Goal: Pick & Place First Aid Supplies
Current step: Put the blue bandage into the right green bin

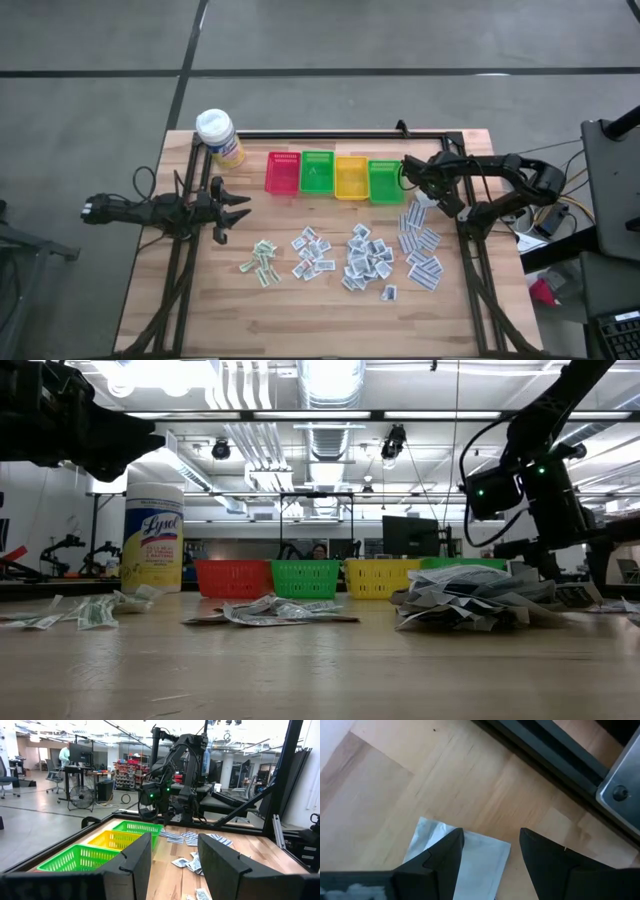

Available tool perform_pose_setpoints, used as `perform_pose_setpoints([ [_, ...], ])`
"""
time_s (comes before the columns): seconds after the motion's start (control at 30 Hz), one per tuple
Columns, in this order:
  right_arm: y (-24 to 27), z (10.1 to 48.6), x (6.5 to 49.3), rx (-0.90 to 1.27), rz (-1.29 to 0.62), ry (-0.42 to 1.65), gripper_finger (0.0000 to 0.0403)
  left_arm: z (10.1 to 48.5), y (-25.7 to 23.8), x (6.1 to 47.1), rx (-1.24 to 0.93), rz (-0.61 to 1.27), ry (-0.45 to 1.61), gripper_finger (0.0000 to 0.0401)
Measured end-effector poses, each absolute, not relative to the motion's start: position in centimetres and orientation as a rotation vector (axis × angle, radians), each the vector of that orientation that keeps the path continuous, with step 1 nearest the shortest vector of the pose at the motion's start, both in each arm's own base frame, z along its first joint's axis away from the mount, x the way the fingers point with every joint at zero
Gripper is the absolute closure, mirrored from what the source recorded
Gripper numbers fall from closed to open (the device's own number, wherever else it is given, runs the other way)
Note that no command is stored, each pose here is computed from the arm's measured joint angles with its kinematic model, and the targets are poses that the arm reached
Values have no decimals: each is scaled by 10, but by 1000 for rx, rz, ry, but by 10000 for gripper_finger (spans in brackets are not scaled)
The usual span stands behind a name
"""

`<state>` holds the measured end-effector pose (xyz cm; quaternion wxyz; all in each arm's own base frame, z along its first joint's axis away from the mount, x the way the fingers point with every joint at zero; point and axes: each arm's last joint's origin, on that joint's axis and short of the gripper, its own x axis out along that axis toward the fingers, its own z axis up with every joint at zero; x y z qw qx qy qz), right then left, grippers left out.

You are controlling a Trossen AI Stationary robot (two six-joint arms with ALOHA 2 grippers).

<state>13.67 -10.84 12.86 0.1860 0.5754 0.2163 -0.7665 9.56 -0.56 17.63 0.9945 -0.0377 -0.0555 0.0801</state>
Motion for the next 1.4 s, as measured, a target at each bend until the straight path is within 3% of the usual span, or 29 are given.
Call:
perform_pose_setpoints([
  [0.37, -108, 126, 137, 1614, -2131, 620, 228, 176, -6, 96, -75, 161, -111, 243],
  [0.93, -109, 126, 137, 1598, -2122, 625, 360, 176, -6, 96, -74, 161, -110, 243],
  [1.4, -109, 133, 136, 1534, -2007, 714, 394, 176, -6, 96, -73, 161, -110, 243],
])
